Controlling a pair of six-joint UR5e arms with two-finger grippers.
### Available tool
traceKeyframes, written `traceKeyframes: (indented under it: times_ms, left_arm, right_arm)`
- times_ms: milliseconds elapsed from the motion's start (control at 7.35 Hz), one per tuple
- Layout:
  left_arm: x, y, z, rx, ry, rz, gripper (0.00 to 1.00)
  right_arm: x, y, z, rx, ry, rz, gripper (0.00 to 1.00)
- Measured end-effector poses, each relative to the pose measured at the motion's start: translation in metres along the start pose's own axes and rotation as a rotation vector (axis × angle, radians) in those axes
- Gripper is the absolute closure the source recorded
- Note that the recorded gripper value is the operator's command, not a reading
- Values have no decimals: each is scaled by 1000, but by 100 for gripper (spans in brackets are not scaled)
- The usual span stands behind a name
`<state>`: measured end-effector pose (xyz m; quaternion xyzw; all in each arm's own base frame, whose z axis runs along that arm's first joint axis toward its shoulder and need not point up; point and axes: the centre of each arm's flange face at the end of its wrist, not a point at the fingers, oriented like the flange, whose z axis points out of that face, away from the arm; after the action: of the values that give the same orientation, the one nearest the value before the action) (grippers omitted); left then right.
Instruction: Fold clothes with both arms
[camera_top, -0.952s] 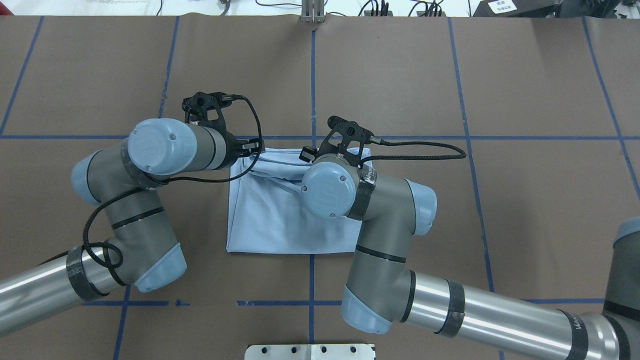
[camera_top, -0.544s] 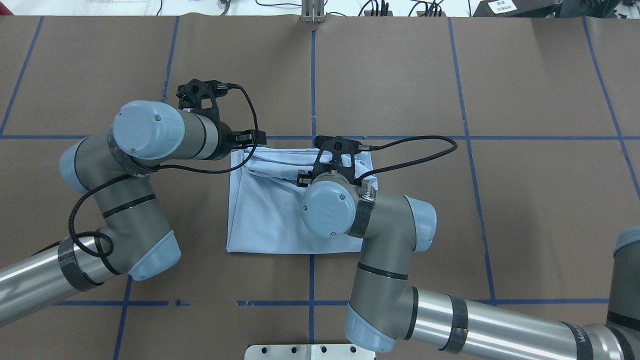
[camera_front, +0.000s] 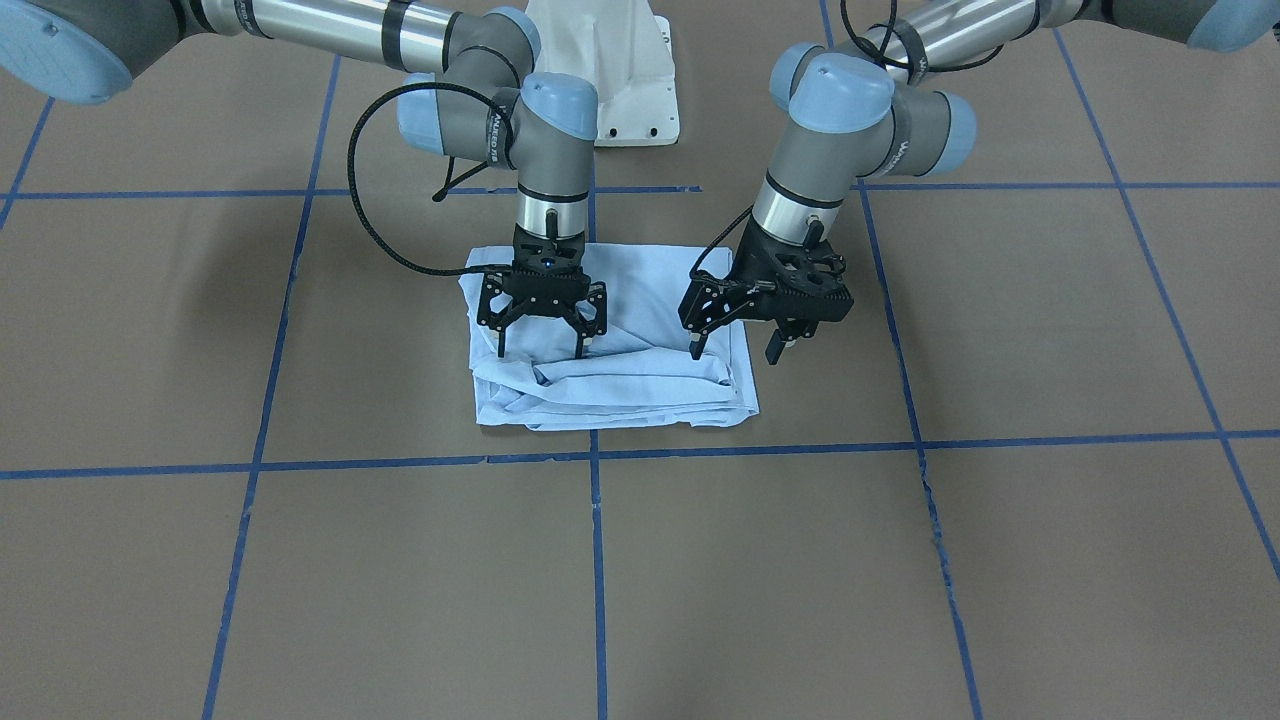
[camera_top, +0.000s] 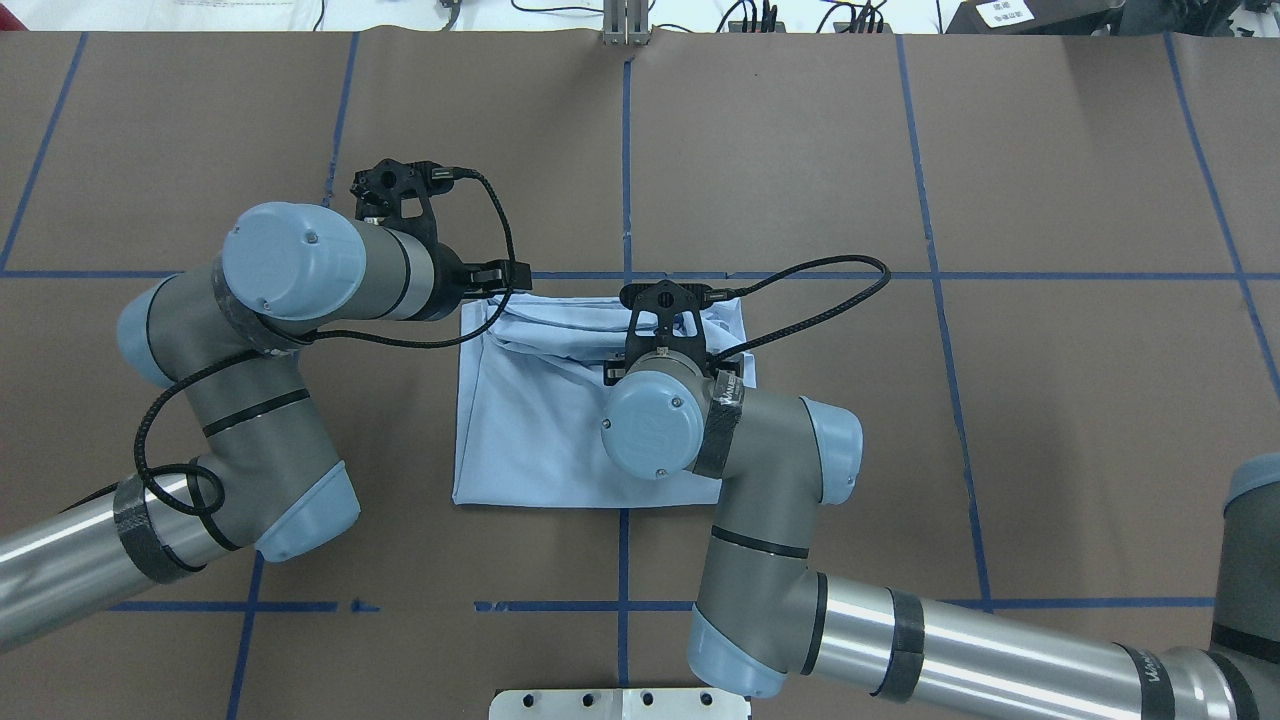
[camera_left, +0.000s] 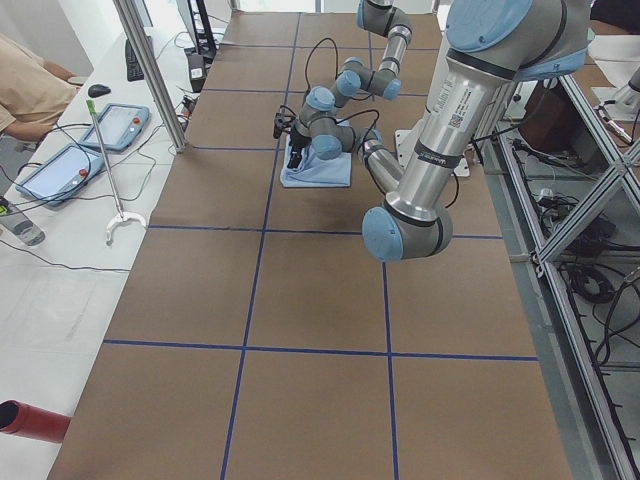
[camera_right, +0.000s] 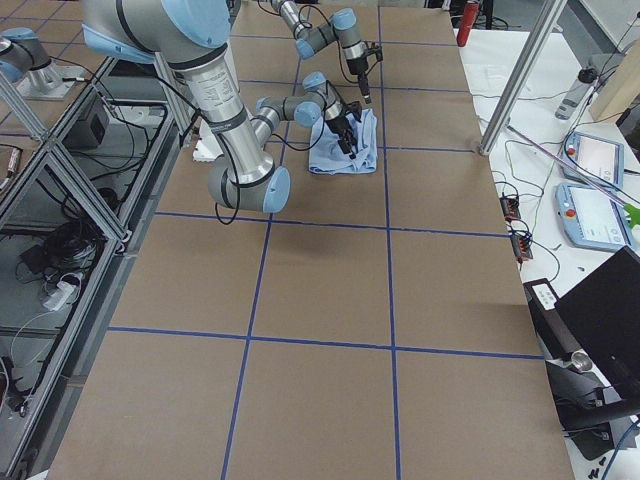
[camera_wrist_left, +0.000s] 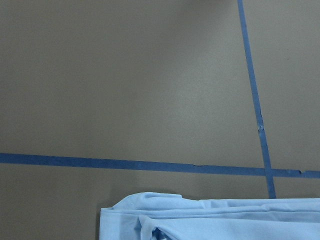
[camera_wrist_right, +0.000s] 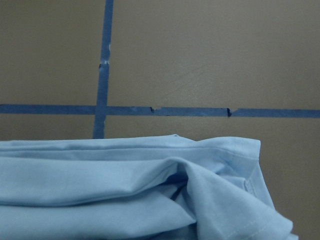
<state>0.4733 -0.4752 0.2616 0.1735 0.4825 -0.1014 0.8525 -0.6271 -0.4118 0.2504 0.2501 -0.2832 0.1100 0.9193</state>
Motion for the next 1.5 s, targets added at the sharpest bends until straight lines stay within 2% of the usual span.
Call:
traceKeyframes:
  times_ms: [272,544,680,952,1088,1224,1496]
  left_arm:
    - [0,0,0,0,0,0,0]
    - [0,0,0,0,1,-2,0]
    - [-1,1,0,0,0,-4,0]
    - [-3,4,4,-7,-8,-4,0]
    - [-5,7,11,-14,-20,-4,0]
    - [-5,15,21,-28,-33,0,0]
    - [1,44,39,-69,-47,0,0]
  right_arm:
    - [22,-28,32,23,74,-60,0]
    - [62,-91,61,48,150,-128,0]
    - [75,-121,63,45,129,-135,0]
    - [81,-154,53,3,-10,-104,0]
    - [81,-160,48,-21,-59,-93,0]
    - [81,-163,45,-35,-83,-87,0]
    - [81,-165,43,-43,-96,-81,0]
